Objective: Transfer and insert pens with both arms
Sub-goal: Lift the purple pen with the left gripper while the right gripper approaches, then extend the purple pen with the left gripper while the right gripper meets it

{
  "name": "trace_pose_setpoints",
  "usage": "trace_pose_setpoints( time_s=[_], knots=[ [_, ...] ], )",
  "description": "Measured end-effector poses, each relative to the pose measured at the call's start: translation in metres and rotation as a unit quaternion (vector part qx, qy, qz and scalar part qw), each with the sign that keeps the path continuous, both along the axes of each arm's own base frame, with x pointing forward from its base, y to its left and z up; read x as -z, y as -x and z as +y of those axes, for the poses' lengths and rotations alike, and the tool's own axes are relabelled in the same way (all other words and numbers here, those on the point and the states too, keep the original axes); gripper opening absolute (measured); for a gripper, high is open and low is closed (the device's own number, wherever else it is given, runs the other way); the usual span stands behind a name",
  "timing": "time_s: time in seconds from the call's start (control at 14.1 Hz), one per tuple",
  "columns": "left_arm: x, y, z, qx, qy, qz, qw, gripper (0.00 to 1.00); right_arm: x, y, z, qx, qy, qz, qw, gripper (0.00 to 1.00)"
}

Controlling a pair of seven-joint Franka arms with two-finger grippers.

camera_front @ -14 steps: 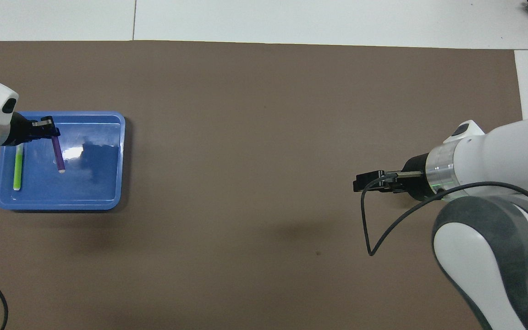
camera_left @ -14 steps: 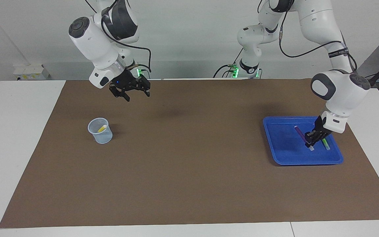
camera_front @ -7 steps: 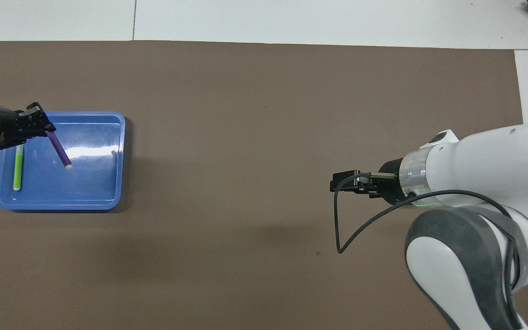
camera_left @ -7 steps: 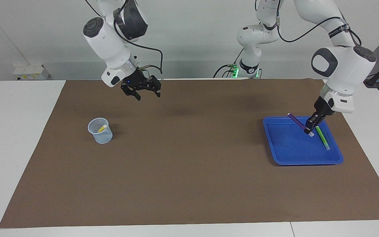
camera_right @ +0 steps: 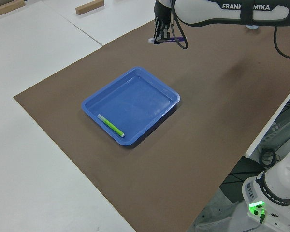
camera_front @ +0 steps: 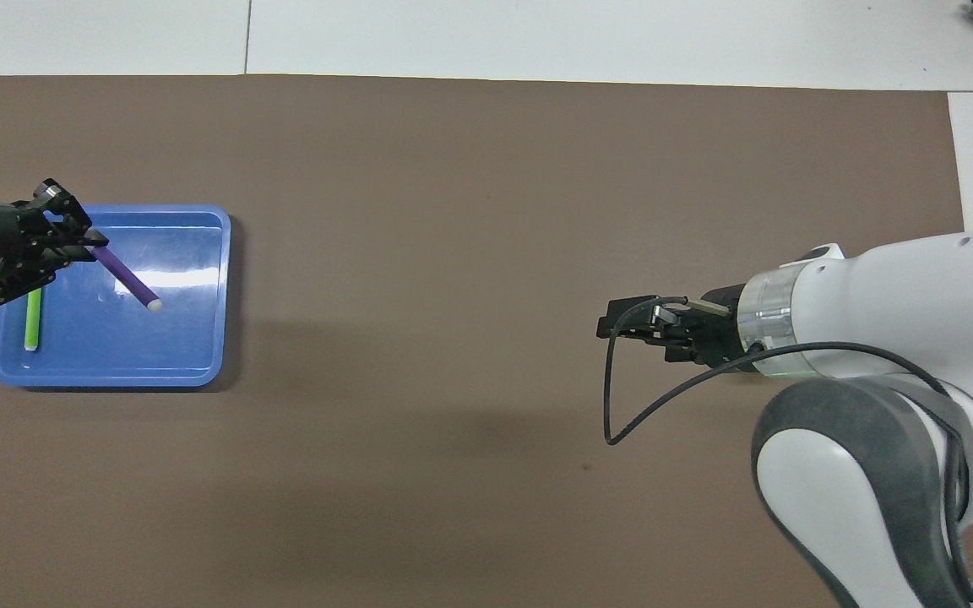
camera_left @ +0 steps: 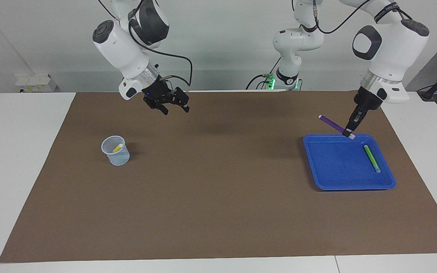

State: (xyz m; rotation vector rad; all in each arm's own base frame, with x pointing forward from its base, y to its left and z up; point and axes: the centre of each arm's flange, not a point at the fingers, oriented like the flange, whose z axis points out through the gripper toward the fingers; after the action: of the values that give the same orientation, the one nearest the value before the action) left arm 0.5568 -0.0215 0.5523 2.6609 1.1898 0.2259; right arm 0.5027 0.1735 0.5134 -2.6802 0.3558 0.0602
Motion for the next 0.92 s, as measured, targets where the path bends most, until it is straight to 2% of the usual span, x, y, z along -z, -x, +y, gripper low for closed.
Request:
trace_pose_setpoints(
  time_s=[0.28,0.5,0.64,0.78,0.92],
  knots=[
    [-0.024,0.018,-0.041,-0.053,0.011,0.005,0.999,0.17,-0.002,0.005,0.019,0.008,-0.016,0.002,1.000,1.00],
    [-0.037,0.032,-0.072,-0.106,0.016,0.009,0.994,0.17,-0.009,0.007,0.044,0.048,-0.045,-0.006,0.998,1.00],
    [-0.043,0.044,-0.098,-0.145,0.009,0.012,0.989,0.17,-0.011,0.009,0.055,0.069,-0.058,0.002,0.996,1.00],
    [-0.048,0.055,-0.123,-0.186,0.008,0.012,0.982,0.17,-0.013,0.009,0.059,0.090,-0.096,0.015,0.991,1.00],
    [-0.051,0.064,-0.142,-0.222,0.007,0.010,0.975,0.17,-0.018,0.004,0.059,0.132,-0.129,0.017,0.983,1.00]
  ],
)
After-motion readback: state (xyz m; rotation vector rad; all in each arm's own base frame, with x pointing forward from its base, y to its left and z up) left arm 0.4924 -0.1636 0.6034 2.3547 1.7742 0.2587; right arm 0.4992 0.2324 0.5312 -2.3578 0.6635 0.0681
